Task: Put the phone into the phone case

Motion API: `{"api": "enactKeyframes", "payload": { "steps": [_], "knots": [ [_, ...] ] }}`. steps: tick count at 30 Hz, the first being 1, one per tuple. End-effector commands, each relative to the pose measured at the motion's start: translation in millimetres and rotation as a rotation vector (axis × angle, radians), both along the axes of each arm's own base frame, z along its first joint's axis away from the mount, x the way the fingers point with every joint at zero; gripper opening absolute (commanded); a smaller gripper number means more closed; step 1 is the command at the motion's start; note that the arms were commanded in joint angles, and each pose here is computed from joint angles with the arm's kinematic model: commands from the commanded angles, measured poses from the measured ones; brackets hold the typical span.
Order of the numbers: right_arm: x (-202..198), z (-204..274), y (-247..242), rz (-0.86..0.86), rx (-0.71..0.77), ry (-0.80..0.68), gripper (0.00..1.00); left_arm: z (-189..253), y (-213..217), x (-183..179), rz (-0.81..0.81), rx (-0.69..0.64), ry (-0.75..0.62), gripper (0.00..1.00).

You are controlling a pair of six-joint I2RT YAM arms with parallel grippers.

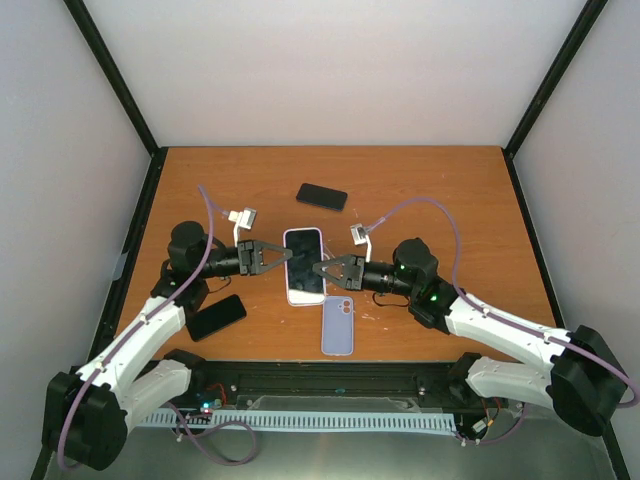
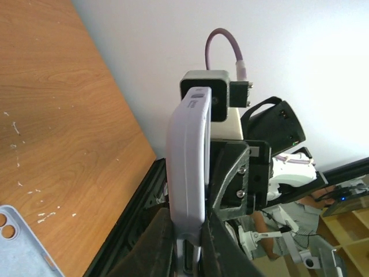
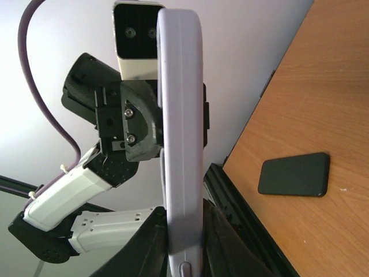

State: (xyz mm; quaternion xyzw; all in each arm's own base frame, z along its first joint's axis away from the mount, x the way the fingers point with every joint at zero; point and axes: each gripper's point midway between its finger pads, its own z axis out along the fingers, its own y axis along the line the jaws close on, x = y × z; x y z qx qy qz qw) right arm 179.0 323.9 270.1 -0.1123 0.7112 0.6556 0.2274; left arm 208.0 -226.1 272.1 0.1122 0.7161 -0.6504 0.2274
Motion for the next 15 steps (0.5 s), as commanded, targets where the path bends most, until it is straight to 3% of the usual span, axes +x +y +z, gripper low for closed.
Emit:
{"api": "enactKeyframes", "payload": {
  "steps": [1, 6, 12, 15],
  "knots": [
    [-4.2, 28.7, 1.2, 0.027, 0.063, -0.073, 0.20, 3.5, -1.3, 0.6, -0.007, -0.028, -0.022, 0.05],
    [-1.6, 15.6, -3.8, -0.010, 0.025, -0.033, 0.33, -0.6, -1.5, 5.4, 0.009, -0.030, -0.003, 0.00],
    [-8.0, -4.8, -14.2, -0.031, 0.015, 0.018, 0.69, 5.5, -0.4, 11.3, 0.043, -0.046, -0.004, 0.00],
    [-12.4, -17.1, -19.1, -0.036, 0.006, 0.047, 0.76, 8.4, 1.2, 15.4, 0.074, -0.053, -0.012, 0.00]
  ]
}}
